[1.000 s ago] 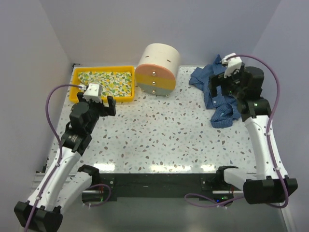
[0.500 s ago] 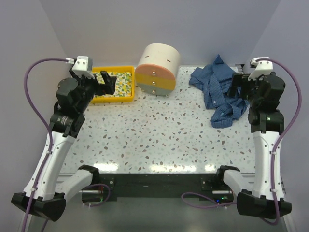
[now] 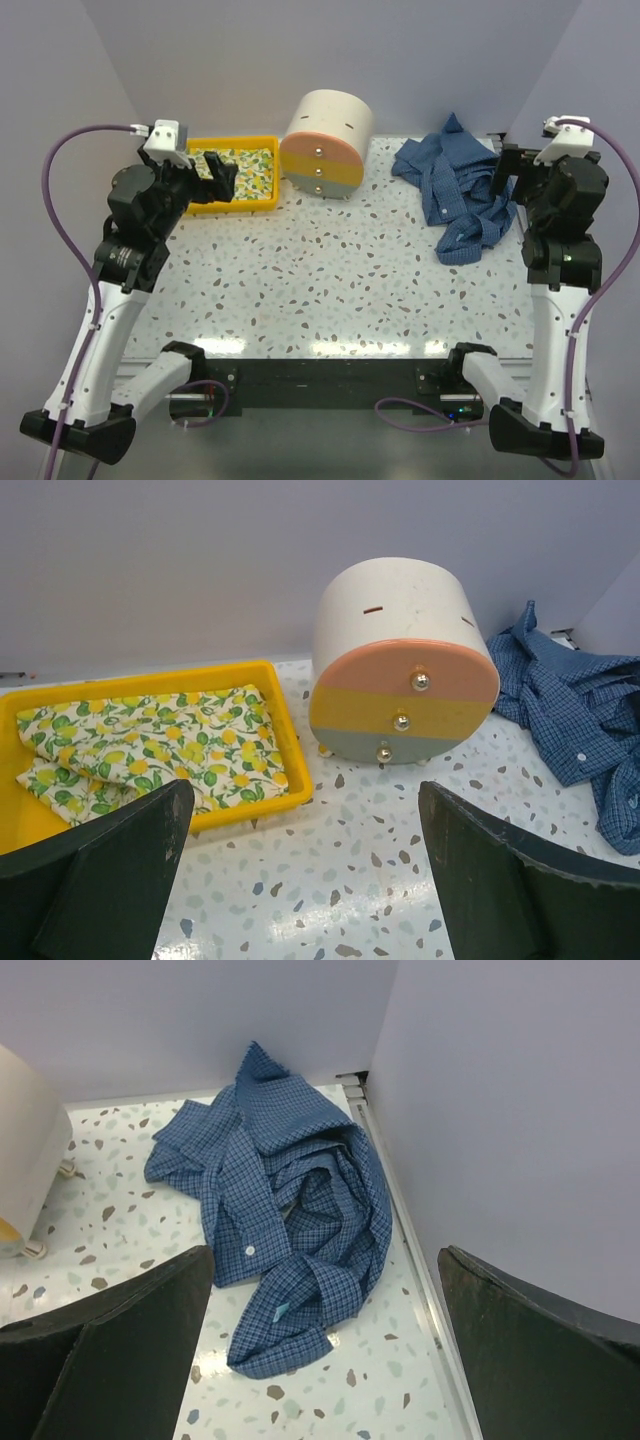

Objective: Organize the makeup
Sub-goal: Reset both arms

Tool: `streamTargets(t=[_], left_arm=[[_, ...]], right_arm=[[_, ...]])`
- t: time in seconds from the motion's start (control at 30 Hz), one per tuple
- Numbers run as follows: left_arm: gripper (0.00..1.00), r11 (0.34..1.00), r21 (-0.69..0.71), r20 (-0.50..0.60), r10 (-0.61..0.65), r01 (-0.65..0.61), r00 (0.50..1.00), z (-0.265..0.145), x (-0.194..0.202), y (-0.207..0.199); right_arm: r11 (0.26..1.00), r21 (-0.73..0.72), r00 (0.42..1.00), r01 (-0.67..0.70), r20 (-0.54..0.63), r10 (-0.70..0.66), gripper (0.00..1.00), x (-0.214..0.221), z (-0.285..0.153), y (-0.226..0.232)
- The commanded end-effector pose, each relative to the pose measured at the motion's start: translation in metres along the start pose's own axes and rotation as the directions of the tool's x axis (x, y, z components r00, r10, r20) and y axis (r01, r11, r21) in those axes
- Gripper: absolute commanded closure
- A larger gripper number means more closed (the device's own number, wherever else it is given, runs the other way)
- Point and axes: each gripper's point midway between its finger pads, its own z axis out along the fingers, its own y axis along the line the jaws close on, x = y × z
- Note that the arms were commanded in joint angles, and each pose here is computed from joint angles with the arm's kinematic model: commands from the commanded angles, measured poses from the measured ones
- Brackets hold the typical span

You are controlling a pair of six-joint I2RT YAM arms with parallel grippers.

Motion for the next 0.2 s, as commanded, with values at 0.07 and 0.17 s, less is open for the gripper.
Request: streamTargets(t=[0.07, 0.17], left_arm=[[0.0, 1.0, -0.002, 0.066, 0.012, -0.012, 0.998, -0.0119, -0.0245, -0.0004], [0.0, 1.0, -0.003, 0.069, 0.014, -0.014, 0.998, -0.0103, -0.024, 0.0]], right_arm=[[1.0, 0.024, 0.999, -0.018, 0.049, 0.017, 0.01, -0.0224, -0.0103, -0.0062], [1.0, 0.01, 0.999, 0.002, 0.053, -0.002, 0.01, -0.0227, -0.0093, -0.0042]])
